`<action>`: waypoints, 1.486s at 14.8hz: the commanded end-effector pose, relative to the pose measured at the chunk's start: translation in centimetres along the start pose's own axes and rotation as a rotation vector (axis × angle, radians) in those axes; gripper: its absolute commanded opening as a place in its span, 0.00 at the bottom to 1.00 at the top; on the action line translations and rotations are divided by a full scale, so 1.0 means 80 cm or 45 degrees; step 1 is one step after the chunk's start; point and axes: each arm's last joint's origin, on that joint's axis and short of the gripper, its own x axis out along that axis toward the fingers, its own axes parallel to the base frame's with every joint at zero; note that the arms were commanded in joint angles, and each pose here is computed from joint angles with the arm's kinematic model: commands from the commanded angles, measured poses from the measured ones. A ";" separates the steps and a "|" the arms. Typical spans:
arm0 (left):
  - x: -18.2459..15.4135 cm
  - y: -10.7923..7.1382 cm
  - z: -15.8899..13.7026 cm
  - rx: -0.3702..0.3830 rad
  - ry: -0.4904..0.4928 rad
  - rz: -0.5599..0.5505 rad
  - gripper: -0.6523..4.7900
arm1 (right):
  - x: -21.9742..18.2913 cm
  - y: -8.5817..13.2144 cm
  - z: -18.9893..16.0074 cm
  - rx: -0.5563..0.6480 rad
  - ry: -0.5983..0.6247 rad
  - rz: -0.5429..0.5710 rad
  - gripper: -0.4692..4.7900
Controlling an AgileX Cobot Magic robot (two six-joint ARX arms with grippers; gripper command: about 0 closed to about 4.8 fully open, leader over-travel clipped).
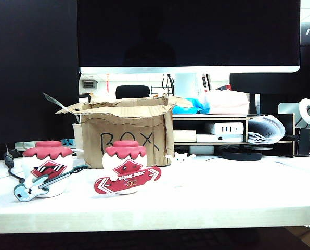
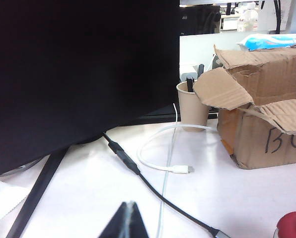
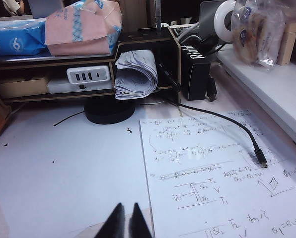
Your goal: Put the doll that is least similar in size compared to the others into the paper box.
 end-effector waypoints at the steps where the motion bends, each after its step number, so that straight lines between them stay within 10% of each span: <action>1: 0.000 0.000 0.002 0.000 -0.014 -0.004 0.11 | 0.000 0.000 0.001 -0.002 -0.018 0.003 0.14; 13: 0.000 -0.002 0.001 0.000 -0.006 -0.029 0.11 | 0.000 0.000 0.001 -0.002 -0.018 0.003 0.14; 22: -0.013 -0.055 0.003 -0.017 -0.018 -0.594 0.11 | 0.000 0.000 0.001 -0.002 -0.018 0.003 0.14</action>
